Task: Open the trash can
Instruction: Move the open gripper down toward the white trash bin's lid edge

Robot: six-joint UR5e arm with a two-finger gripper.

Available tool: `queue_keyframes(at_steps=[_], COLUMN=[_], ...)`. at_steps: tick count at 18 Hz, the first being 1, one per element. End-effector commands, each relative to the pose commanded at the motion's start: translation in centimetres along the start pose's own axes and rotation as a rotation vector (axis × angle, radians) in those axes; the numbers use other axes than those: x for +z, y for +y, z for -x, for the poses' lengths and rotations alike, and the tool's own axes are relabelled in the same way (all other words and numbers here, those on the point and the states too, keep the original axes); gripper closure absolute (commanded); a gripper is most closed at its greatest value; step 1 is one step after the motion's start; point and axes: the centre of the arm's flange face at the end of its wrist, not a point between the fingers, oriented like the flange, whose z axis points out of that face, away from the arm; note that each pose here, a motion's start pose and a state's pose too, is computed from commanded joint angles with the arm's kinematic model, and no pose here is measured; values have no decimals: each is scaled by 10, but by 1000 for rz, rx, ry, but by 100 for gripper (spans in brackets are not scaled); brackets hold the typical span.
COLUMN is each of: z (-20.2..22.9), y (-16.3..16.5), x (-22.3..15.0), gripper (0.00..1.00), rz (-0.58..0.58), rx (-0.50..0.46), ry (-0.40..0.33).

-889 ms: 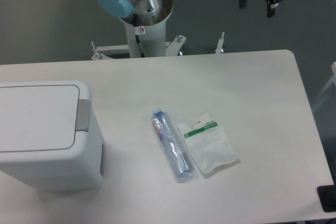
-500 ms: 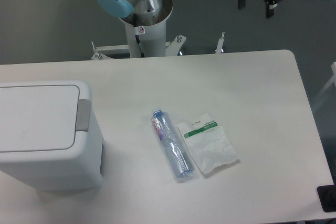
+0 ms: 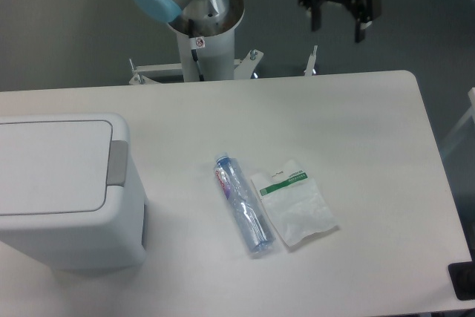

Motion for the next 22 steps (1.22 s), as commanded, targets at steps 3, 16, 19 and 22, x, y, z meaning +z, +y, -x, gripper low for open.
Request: queue_keyframes(at_steps=[3, 16, 19, 22], z=[-16, -46, -51, -64], y=[-36, -188, -215, -229], x=[8, 57, 72, 88], gripper=[0, 0, 0, 0], rz=[-85, -209, -193, -171], rx=[-172, -642, -695, -675], ry=[61, 243, 282, 304])
